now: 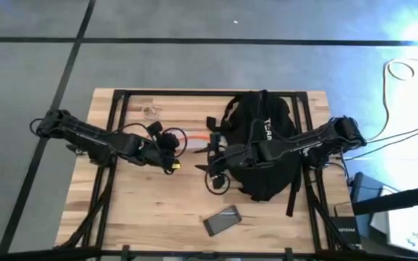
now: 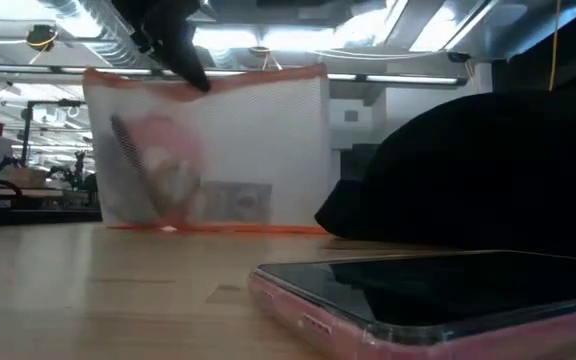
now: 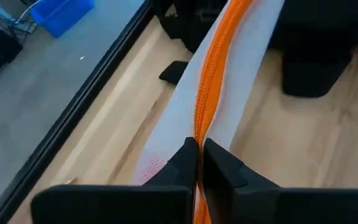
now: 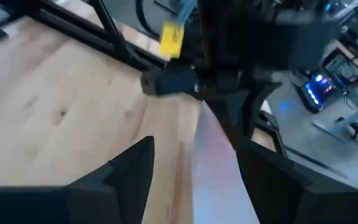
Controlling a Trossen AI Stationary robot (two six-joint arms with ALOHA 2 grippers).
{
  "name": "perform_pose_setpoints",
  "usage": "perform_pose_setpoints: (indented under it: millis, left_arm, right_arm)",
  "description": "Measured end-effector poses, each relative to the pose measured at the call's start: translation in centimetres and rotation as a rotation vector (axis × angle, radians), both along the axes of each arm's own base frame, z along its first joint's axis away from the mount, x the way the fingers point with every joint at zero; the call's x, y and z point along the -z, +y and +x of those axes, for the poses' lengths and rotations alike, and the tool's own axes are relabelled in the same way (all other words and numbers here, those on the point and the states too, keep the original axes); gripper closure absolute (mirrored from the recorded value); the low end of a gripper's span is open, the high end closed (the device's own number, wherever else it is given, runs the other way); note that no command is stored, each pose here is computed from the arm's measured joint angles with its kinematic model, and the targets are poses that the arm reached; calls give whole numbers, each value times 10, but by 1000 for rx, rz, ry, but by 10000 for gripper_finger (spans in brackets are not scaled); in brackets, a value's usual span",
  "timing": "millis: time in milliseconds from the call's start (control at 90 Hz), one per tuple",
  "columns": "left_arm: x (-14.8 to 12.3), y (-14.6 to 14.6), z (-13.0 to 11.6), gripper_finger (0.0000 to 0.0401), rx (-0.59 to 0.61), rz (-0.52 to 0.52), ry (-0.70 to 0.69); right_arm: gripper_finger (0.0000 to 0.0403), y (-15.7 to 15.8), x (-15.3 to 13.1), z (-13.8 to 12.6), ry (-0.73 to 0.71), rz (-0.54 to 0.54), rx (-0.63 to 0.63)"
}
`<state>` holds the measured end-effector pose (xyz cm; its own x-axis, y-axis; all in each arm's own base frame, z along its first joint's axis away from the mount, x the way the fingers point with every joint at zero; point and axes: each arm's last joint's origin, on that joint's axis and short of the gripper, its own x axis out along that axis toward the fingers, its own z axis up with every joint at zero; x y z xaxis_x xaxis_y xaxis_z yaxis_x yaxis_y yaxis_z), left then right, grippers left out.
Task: Unpack backpack
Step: Put the transparent white zip bag into the black backpack
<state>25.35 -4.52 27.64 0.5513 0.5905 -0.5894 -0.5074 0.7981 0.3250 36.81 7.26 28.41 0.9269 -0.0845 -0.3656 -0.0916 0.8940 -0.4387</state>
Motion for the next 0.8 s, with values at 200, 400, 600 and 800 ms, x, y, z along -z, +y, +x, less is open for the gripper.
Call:
perform_pose_setpoints:
  millis: [200,400,600,800]
  left_arm:
    - [-4,-5,5,401,46,-3,-48]
    - [-4,-8,5,401,69,-6,-40]
    - [-4,-9,5,401,73,-6,-41]
    - [-5,-11,6,401,102,11,-44]
  right_arm:
    - [194,-28,18,17,9,2,72]
    - [194,-47,25,28,-20,45,45]
    - [220,-54,36,32,11,54,39]
    - [329,-56,35,32,5,48,58]
